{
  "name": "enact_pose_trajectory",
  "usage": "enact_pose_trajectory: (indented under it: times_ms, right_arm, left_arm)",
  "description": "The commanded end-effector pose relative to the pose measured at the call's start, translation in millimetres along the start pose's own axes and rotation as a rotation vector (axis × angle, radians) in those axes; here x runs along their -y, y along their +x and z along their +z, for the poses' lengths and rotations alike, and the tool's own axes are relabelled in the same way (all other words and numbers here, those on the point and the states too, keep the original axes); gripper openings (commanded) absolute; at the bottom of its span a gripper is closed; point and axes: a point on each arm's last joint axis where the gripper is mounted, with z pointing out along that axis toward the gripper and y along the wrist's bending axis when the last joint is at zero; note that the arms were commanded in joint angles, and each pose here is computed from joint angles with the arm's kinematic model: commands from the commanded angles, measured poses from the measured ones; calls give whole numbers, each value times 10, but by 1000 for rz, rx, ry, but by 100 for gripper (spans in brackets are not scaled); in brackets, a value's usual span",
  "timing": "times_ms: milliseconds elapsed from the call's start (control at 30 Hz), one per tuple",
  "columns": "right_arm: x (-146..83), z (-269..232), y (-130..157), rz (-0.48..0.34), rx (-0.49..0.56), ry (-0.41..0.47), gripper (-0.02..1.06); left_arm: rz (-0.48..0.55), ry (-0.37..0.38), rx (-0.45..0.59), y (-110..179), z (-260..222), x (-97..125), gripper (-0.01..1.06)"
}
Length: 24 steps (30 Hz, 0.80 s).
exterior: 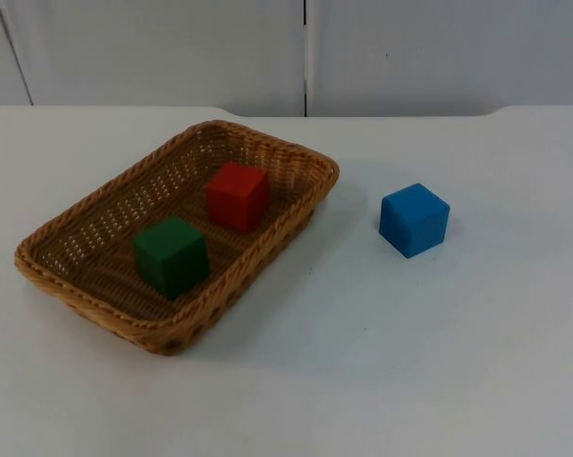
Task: Pick up one cube with each hand and place exactly two cubes into the same basket, leaving the remaining cube outside.
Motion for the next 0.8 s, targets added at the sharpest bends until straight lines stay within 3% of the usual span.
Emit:
enact_pose_trajectory:
  times_ms: [0,767]
  right_arm:
    - [-4,-1,2,3,7,-5,76]
    - [-17,0,1,80,2,143,76]
  left_arm:
    - [-12,-24,-2,11,6,1,97]
    - [-153,-298,-8,11,7,10,97]
